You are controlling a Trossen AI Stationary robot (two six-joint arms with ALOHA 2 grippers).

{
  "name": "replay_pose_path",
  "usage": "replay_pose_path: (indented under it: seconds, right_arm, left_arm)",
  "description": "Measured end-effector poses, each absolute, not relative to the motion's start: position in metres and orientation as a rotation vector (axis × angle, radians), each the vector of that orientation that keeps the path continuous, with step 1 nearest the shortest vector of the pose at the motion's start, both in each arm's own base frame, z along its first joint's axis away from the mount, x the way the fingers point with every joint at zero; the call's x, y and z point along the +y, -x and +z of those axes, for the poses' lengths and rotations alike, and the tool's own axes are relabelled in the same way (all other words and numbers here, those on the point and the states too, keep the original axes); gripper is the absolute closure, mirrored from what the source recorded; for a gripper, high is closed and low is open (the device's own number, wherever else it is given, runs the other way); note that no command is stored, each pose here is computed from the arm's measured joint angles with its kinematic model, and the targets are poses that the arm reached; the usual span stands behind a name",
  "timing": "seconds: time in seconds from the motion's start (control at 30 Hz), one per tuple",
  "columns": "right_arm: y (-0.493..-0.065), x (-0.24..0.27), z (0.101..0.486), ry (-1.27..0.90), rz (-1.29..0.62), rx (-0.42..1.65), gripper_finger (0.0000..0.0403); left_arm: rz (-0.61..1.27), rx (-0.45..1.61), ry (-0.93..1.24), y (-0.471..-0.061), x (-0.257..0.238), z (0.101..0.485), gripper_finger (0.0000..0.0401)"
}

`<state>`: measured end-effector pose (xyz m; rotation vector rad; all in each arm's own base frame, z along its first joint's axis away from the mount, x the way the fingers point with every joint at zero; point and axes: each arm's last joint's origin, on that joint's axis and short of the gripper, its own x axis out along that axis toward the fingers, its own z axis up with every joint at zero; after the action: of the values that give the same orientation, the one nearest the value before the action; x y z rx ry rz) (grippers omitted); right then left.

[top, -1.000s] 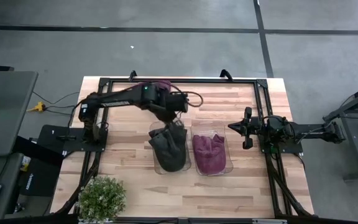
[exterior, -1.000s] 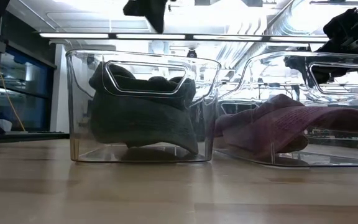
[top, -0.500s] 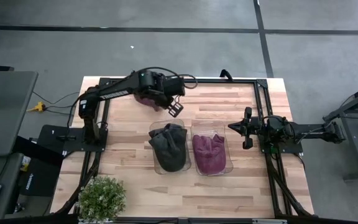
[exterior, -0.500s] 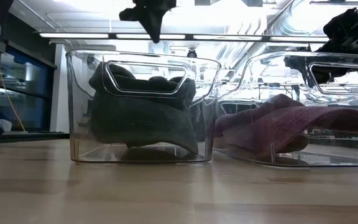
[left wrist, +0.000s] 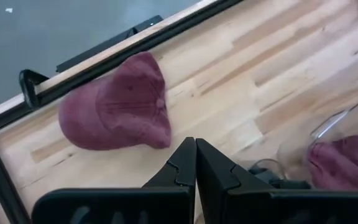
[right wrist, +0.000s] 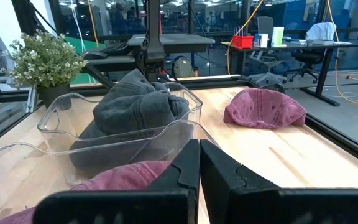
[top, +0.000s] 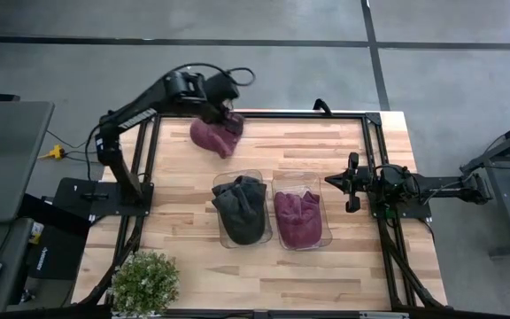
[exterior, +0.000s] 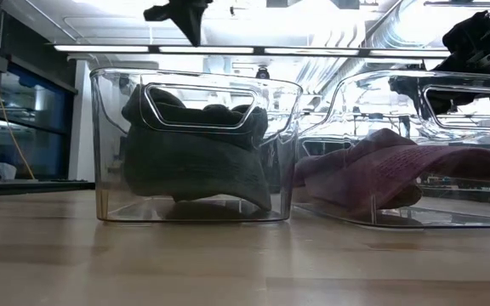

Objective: Pick & Place hat
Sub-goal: Put the red cap into the right transparent bin

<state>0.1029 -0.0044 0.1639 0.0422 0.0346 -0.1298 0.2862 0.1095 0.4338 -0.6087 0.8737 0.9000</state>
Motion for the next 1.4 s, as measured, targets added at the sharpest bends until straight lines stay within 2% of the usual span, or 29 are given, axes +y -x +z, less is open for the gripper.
replay_pose_path:
  seconds: [0.37, 0.53, 0.83, 1.3, 1.4]
  right_arm:
    - [-0.103, -0.004, 0.164, -0.042, -0.13, 0.034, 0.0395]
    - [-0.103, -0.004, 0.164, -0.042, -0.13, 0.035, 0.0393]
    - [-0.103, -0.004, 0.164, -0.042, -0.13, 0.034, 0.0397]
    - [-0.103, -0.004, 0.164, -0.042, -0.13, 0.035, 0.0395]
    - [-0.103, -0.004, 0.164, -0.042, -0.129, 0.035, 0.0397]
  left_arm:
    - [0.913, 0.813, 0.674, -0.263, 0.124, 0.445, 0.0401]
    - [0.926, 0.882, 0.734, -0.262, 0.138, 0.419, 0.0401]
    - [0.91, 0.857, 0.885, -0.248, 0.15, 0.356, 0.0401]
    - [0.985, 0.604, 0.984, -0.205, 0.168, 0.336, 0.0401]
    - [0.992, 0.604, 1.039, -0.193, 0.176, 0.324, 0.0401]
